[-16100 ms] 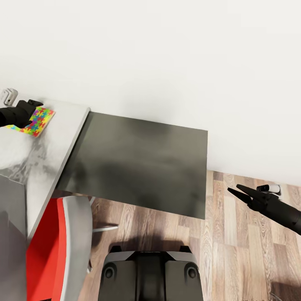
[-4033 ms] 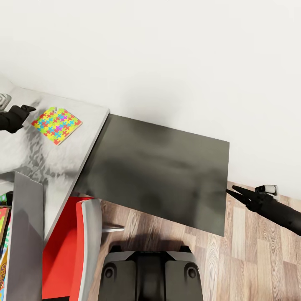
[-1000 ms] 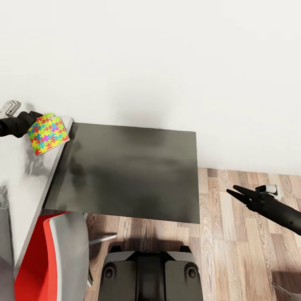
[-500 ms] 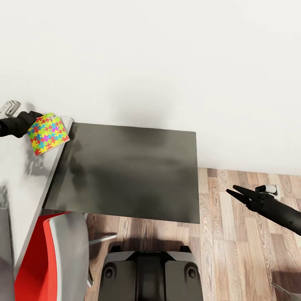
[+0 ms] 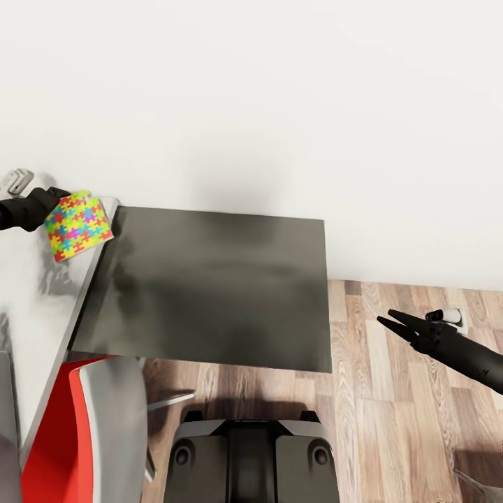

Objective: Put all the toys in the child's room - the three board games (two on the bed and one on the table), the two jigsaw puzzles on the table, and the tennis ball on the table - inside the toy box on the table in the child's room.

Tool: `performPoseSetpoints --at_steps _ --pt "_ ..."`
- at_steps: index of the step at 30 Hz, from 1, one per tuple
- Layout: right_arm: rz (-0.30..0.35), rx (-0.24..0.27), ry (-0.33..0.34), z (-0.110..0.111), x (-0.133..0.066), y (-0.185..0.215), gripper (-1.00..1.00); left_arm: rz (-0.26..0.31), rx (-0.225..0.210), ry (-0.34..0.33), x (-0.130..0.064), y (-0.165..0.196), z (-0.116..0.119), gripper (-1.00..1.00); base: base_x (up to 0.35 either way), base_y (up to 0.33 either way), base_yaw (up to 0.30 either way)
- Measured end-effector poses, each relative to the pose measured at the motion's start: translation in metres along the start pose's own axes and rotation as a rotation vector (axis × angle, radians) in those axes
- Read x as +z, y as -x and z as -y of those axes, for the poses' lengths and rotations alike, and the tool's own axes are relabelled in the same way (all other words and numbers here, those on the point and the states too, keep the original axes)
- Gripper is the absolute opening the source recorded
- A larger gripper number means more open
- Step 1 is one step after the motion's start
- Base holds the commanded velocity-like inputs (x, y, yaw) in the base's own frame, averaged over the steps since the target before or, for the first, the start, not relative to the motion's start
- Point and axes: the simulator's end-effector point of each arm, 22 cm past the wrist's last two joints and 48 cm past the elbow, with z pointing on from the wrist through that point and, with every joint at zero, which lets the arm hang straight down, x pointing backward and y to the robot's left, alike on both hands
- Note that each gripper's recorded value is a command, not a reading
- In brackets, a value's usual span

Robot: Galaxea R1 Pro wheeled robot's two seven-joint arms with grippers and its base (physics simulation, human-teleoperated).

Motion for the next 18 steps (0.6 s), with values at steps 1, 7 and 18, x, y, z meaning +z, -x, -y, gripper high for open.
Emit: performPoseSetpoints --at_steps 1,7,18 --pt "0.000 0.000 0.000 0.000 0.000 0.000 1.00 0.000 -0.002 0.005 0.000 0.001 -0.004 1.00 0.000 0.000 -0.188" --pt "-0.003 0.002 0.001 0.000 0.001 -0.001 1.00 0.003 -0.007 0.018 -0.001 0.005 -0.013 1.00 0.000 0.000 -0.232" --pt "-0.004 0.003 0.001 0.000 0.002 -0.002 1.00 0.008 0.001 0.032 -0.003 0.008 -0.027 1.00 0.000 0.000 -0.124"
